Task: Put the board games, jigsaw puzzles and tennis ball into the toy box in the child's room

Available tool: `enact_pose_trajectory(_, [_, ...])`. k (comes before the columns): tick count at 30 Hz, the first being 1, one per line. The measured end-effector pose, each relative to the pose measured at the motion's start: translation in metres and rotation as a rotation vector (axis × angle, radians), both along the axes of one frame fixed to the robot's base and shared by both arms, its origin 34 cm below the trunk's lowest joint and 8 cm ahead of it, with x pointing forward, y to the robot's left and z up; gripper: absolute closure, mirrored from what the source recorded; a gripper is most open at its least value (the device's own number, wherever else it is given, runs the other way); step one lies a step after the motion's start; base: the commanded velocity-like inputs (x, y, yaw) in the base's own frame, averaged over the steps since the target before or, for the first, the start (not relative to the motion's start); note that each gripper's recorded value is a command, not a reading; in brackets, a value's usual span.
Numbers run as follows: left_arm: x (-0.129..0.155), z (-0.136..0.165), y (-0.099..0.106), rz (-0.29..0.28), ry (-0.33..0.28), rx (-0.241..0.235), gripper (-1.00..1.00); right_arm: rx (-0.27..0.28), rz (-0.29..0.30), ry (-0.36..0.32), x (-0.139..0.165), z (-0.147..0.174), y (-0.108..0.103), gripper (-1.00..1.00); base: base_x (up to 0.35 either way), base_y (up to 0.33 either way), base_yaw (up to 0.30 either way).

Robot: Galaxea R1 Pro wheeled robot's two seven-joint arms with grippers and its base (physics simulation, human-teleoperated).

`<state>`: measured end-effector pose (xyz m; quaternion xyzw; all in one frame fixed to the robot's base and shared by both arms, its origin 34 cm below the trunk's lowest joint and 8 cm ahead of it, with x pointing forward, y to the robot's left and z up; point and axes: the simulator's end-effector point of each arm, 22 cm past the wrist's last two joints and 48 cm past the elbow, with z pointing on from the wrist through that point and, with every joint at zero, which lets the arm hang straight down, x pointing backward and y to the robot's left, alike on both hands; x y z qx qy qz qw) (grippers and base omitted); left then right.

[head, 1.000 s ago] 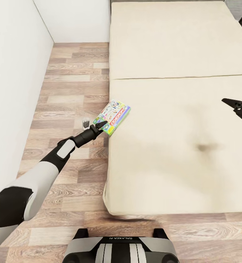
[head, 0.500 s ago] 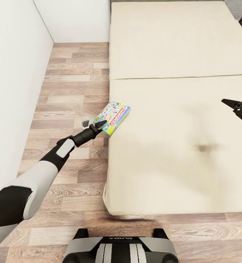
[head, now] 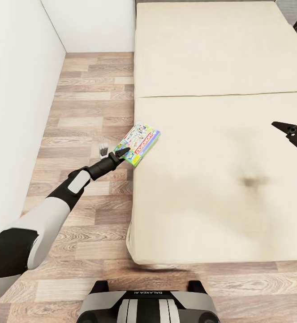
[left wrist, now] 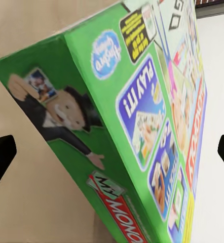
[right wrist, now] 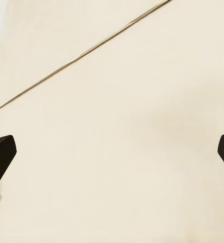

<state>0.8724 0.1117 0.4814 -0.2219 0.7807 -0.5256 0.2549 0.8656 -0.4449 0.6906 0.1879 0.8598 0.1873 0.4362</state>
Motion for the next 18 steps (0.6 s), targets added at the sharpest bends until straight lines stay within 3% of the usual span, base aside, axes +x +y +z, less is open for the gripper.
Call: enact_pose_trajectory(18, [0.0049, 0.0019, 0.0024, 0.002, -0.005, 0.008, -1.0, -0.002, -0.001, -0.001, -0.0001, 0.0008, -0.0012, -1.0, 0.0, 0.0, 0.0])
